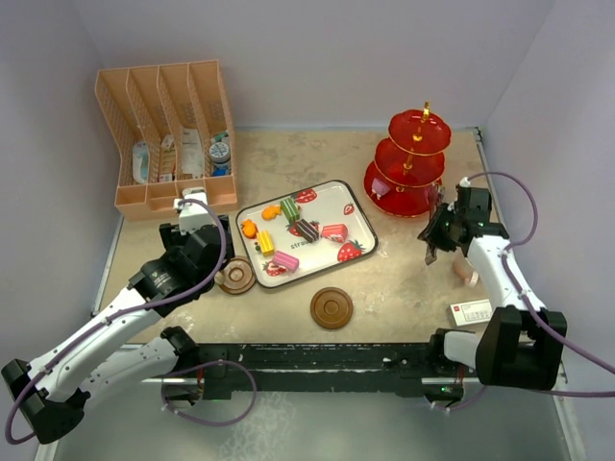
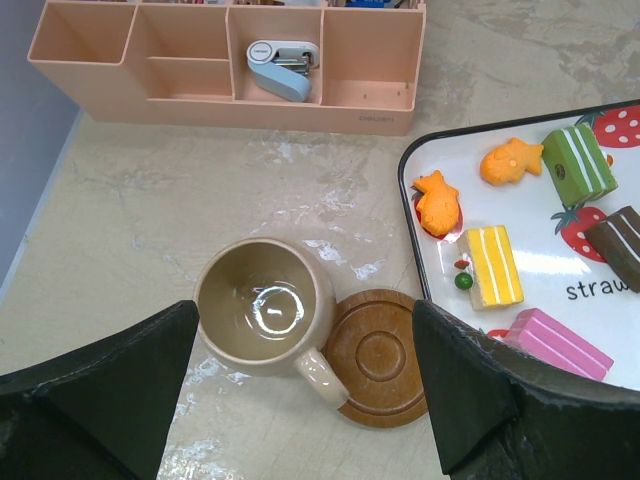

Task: Serve the afternoon tea
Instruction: Place the desert on the desert table.

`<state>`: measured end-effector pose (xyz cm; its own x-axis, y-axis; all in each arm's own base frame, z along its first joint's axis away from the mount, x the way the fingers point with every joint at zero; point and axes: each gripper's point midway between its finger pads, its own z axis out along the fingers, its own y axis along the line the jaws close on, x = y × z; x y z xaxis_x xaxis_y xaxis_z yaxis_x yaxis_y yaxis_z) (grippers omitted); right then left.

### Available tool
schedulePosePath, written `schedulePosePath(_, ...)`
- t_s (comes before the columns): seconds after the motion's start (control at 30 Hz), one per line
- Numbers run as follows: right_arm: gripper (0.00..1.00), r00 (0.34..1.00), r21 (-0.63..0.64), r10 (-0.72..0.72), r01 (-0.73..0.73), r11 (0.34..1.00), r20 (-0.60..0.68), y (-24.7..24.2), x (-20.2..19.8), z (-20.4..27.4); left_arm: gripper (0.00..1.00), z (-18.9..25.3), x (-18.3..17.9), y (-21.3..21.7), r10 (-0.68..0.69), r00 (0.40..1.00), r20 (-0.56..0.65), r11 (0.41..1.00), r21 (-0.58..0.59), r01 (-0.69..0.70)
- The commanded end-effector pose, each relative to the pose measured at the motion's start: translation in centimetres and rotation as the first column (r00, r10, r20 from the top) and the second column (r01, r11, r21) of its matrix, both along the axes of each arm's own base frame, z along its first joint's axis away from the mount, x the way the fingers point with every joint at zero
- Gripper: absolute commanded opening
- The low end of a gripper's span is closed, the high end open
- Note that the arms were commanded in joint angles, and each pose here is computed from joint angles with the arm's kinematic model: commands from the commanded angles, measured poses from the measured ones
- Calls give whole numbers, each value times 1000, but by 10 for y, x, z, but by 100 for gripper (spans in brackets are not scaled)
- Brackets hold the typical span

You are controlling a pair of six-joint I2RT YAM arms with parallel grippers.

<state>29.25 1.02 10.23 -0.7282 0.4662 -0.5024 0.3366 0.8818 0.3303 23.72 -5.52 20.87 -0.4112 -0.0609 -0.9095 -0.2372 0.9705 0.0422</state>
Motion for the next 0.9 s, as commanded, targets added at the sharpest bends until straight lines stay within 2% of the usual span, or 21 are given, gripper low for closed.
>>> schedulePosePath(0.0, 18, 990, 11, 60, -61, 998, 125, 3, 33, 20, 85, 10, 2, 1, 12, 999, 31, 1000, -16, -11)
schedulePosePath(0.5, 19, 963, -17, 127, -127, 992, 235, 2, 88, 9, 85, 7, 5, 0, 18, 1000, 19, 1000, 3, -18)
schedulePosePath(0.87, 25, 984, -13, 114, -113, 993, 140, -2, 88, -26, 85, 7, 5, 0, 19, 1000, 15, 1000, 13, -19)
